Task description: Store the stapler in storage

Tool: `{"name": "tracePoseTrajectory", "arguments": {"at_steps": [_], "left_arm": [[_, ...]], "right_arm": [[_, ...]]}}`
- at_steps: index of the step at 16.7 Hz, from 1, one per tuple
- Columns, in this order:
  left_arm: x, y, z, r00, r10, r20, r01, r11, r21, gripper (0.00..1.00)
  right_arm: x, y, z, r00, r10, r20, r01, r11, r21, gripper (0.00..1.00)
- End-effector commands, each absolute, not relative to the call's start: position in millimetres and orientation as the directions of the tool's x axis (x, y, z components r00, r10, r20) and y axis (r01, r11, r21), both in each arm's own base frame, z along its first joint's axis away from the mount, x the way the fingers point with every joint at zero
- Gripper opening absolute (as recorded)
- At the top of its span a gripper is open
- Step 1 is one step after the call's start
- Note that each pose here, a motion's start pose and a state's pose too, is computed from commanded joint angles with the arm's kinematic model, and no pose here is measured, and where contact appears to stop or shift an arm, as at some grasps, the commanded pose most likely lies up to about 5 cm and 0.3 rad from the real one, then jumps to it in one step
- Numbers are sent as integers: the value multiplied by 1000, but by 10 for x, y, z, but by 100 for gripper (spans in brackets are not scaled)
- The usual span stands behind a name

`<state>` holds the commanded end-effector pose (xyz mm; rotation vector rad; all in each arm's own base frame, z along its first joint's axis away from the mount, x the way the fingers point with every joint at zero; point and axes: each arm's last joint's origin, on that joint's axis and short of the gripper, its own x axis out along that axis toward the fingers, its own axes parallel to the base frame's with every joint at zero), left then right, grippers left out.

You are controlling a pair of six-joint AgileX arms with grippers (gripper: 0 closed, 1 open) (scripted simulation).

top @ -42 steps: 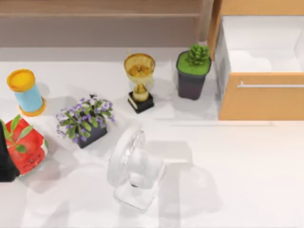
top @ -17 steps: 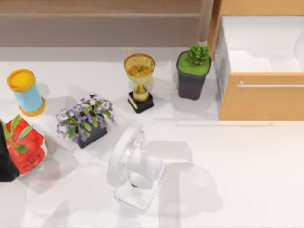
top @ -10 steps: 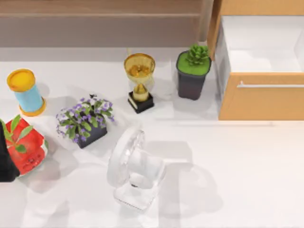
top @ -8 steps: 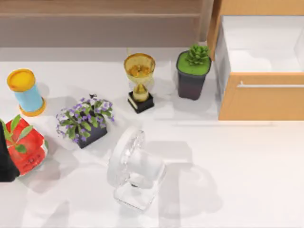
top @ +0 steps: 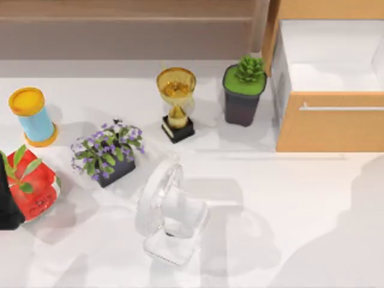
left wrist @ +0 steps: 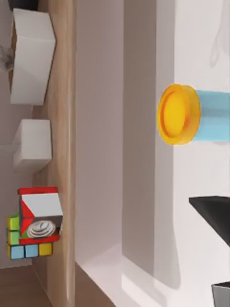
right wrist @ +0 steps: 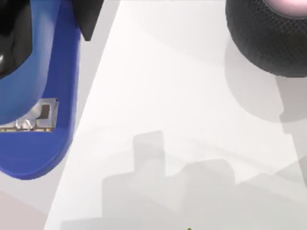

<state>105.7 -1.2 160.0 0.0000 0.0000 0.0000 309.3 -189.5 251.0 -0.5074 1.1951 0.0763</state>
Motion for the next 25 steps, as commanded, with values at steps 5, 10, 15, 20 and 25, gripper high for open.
{"name": "tracePoseTrajectory", "arguments": {"at_steps": [5, 10, 15, 20, 25], "left_arm": [[1057, -12, 1600, 1000, 0, 0, 0, 1000, 0, 100], [1057, -12, 1600, 1000, 0, 0, 0, 1000, 0, 100], [1057, -12, 1600, 1000, 0, 0, 0, 1000, 0, 100], [1057, -12, 1600, 1000, 0, 0, 0, 1000, 0, 100], [1057, -12, 1600, 1000, 0, 0, 0, 1000, 0, 100]], "right_arm": [[3959, -915, 2799, 463, -44, -885, -225, 960, -166, 0], [4463, 189, 2564, 344, 96, -934, -174, 984, 38, 0], [4708, 651, 1918, 128, 54, -990, -59, 997, 47, 0], [4756, 724, 1603, 4, -9, -1000, 10, 1000, -9, 0], [4758, 699, 1595, 0, -9, -1000, 18, 1000, -9, 0]]}}
